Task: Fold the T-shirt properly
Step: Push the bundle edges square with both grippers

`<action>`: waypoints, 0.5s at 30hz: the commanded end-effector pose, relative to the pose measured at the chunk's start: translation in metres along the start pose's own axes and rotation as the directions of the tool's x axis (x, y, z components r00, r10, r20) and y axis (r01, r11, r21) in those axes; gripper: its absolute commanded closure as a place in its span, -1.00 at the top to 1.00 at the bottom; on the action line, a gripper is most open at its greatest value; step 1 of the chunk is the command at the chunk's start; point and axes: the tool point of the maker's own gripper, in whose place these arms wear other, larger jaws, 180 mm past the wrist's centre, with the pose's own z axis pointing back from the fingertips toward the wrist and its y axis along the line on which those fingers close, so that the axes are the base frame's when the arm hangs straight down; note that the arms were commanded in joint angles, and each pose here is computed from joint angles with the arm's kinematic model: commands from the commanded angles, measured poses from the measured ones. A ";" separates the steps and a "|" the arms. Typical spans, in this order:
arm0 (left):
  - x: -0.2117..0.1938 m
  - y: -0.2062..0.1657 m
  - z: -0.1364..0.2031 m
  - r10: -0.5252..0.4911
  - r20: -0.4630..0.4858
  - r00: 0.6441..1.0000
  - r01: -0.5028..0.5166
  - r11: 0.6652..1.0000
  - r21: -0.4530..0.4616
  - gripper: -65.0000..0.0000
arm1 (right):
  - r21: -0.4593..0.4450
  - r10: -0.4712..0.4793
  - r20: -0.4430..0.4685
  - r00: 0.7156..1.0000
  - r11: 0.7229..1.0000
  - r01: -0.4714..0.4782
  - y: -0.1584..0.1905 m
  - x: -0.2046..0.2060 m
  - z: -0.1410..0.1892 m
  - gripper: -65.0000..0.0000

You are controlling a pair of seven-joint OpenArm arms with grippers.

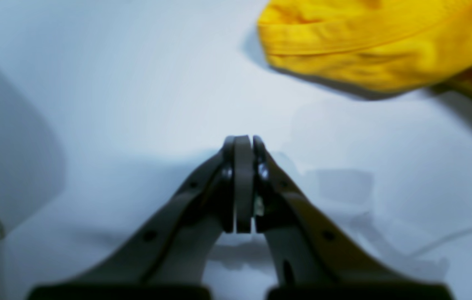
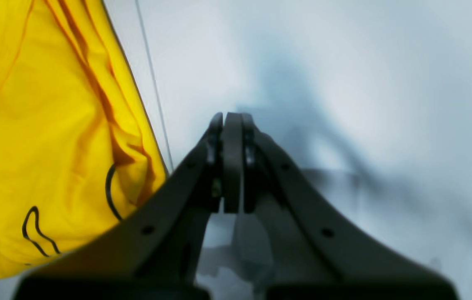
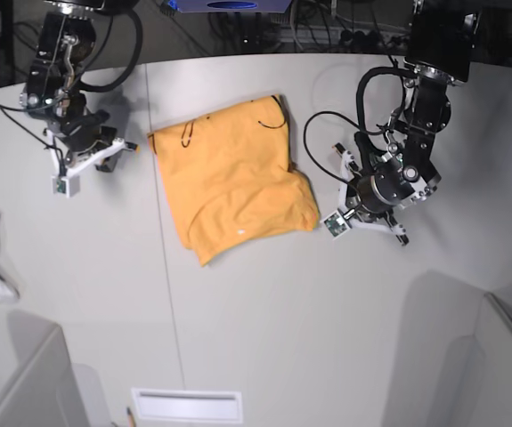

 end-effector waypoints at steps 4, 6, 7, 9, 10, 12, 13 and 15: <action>-0.007 -0.003 -0.011 0.002 -0.028 1.000 -0.003 1.000 -0.022 -1.00 | 0.031 0.034 0.030 0.999 0.999 -0.035 0.012 0.011 -0.001 -1.00; -0.016 -0.014 -0.021 -0.005 -0.062 0.998 0.001 0.998 -0.059 -1.00 | 0.055 0.053 0.014 0.998 0.997 -0.054 0.023 0.004 -0.003 -1.00; -0.017 -0.017 -0.025 -0.007 -0.073 0.997 0.002 0.998 -0.071 -1.00 | 0.064 0.060 0.002 0.998 0.996 -0.060 0.027 0.000 -0.004 -1.00; -0.017 -0.016 -0.031 -0.004 -0.082 0.997 -0.003 0.997 -0.078 -1.00 | 0.077 0.064 -0.020 0.998 0.995 -0.063 0.032 -0.011 -0.004 -1.00; -0.011 -0.018 -0.034 0.001 -0.078 0.997 -0.007 0.996 -0.087 -1.00 | 0.083 0.066 -0.025 0.997 0.994 -0.064 0.035 -0.015 -0.004 -1.00; 0.000 -0.017 -0.042 0.016 -0.070 0.997 -0.023 0.995 -0.097 -1.00 | 0.095 0.075 -0.033 0.997 0.993 -0.071 0.039 -0.018 -0.005 -1.00; 0.007 -0.017 -0.045 0.022 -0.063 0.998 -0.028 0.994 -0.102 -1.00 | 0.097 0.077 -0.042 0.996 0.993 -0.073 0.040 -0.022 -0.004 -1.00; 0.016 -0.019 -0.052 0.038 -0.059 0.998 -0.044 0.992 -0.115 -1.00 | 0.096 0.075 -0.054 0.996 0.993 -0.069 0.040 -0.027 -0.004 -1.00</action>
